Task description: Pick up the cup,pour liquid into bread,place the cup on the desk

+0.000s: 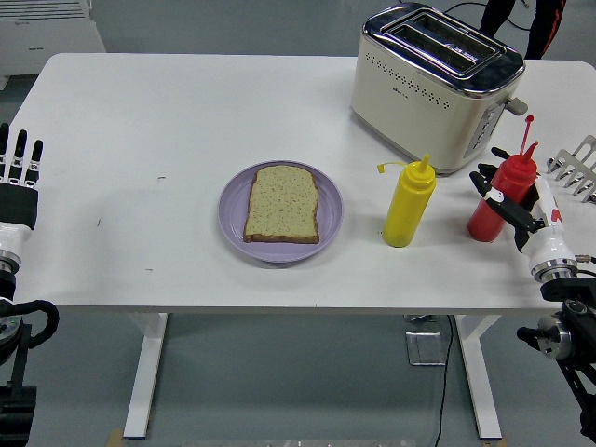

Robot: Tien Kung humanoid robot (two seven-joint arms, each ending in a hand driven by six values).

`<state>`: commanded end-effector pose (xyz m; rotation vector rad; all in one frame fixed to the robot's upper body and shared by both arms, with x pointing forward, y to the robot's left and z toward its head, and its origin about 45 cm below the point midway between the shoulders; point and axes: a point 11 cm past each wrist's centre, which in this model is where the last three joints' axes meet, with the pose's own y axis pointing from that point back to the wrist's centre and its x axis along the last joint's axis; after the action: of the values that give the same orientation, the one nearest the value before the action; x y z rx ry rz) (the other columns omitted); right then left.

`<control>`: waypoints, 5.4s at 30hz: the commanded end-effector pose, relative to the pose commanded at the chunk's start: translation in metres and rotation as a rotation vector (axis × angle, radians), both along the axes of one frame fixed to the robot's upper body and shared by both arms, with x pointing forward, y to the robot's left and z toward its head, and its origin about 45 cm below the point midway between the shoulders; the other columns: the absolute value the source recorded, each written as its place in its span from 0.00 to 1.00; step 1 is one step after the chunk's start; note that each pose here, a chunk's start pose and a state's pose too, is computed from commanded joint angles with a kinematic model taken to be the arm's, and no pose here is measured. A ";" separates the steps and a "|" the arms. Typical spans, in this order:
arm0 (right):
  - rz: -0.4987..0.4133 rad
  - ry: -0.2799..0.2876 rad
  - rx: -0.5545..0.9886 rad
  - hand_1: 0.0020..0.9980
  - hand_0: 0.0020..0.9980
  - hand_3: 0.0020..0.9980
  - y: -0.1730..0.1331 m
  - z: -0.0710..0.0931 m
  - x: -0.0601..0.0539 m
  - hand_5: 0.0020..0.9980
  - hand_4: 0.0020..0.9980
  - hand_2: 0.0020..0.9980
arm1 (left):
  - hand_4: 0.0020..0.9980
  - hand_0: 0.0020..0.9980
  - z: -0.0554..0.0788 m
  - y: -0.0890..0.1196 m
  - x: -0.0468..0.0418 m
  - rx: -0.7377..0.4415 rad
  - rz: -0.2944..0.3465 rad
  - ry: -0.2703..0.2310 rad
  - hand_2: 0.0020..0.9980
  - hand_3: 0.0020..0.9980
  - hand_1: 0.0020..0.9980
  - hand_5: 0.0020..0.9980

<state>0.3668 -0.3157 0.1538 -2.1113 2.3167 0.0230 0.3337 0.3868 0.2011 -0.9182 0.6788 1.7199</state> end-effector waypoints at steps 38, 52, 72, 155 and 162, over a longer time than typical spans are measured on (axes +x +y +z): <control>-0.148 -0.024 0.108 0.00 0.00 0.05 -0.020 0.016 0.002 0.21 0.91 0.01 | 0.57 0.77 -0.006 -0.002 -0.0022 -0.001 -0.004 0.017 0.72 0.70 0.73 1.00; -0.072 -0.112 0.168 0.00 0.00 0.06 -0.016 0.063 0.012 0.22 0.84 0.01 | 0.57 0.77 -0.004 0.000 -0.0017 0.000 0.001 0.012 0.72 0.70 0.73 1.00; 0.098 -0.298 -0.037 0.00 0.00 0.07 0.012 0.168 0.022 0.25 0.80 0.02 | 0.57 0.77 -0.002 0.001 -0.0012 -0.001 0.005 0.006 0.72 0.70 0.73 1.00; 0.143 -0.750 -1.740 0.00 0.01 0.10 0.184 0.251 0.096 0.28 0.74 0.05 | 0.57 0.78 -0.005 0.007 -0.0046 -0.010 0.027 0.009 0.72 0.70 0.72 1.00; 0.294 -0.700 -1.828 0.00 0.01 0.11 0.198 0.195 0.091 0.28 0.74 0.05 | 0.57 0.78 -0.004 0.005 -0.0031 -0.012 0.021 0.006 0.72 0.70 0.72 1.00</control>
<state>0.4577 -0.1176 0.3490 -1.8351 1.2853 -3.0096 0.3306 0.3914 0.1967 -0.9316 0.6867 1.7395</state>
